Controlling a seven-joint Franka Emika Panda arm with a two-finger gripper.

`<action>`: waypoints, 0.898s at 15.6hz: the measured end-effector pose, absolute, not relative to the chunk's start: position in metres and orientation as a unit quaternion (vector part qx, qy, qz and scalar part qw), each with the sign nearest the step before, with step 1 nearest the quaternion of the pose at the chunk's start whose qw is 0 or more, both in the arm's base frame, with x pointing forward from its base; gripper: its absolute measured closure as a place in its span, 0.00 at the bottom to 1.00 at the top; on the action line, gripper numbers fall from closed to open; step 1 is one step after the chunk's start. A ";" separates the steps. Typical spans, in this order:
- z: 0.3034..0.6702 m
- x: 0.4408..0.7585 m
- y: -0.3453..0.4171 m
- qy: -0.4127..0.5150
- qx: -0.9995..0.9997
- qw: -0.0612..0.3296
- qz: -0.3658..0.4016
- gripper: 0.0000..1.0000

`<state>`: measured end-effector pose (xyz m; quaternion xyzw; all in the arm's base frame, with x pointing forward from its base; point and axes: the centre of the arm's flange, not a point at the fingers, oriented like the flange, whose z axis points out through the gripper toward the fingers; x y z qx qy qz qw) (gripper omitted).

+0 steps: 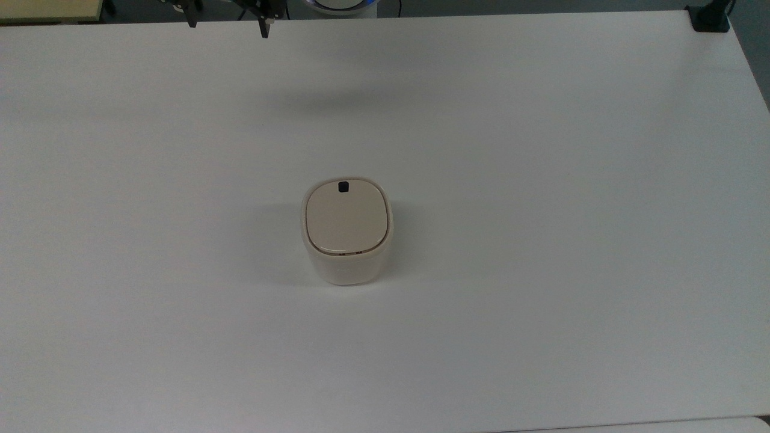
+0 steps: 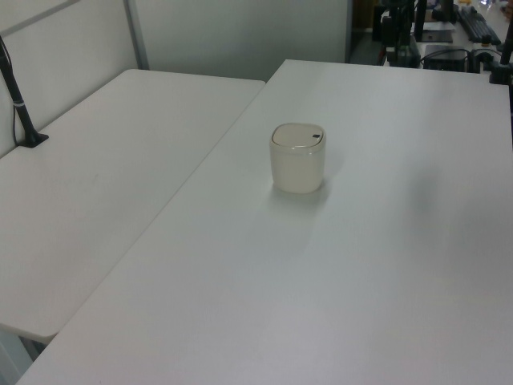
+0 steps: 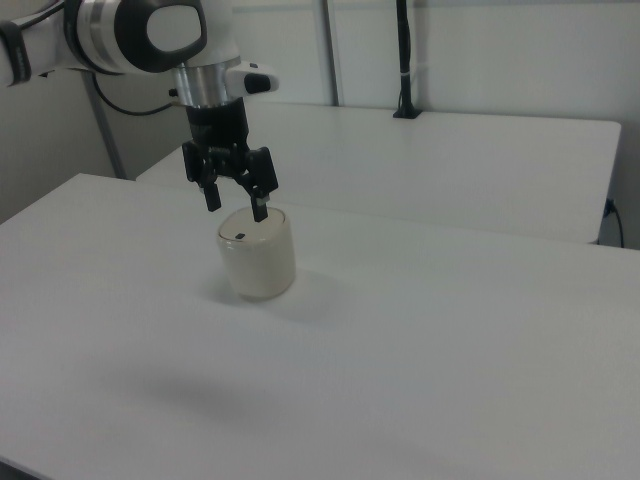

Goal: Open the trash bin
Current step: 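Move the gripper toward the cream trash bin, closing the fingers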

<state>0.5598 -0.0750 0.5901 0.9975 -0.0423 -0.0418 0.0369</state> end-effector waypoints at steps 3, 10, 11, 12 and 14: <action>0.589 0.561 -0.071 -0.037 0.997 0.045 -0.044 0.00; 0.589 0.561 -0.072 -0.037 0.997 0.047 -0.044 0.00; 0.589 0.561 -0.071 -0.036 0.997 0.047 -0.044 0.00; 0.589 0.561 -0.069 -0.035 0.997 0.047 -0.044 0.00; 0.589 0.562 -0.060 -0.026 0.998 0.047 -0.043 0.00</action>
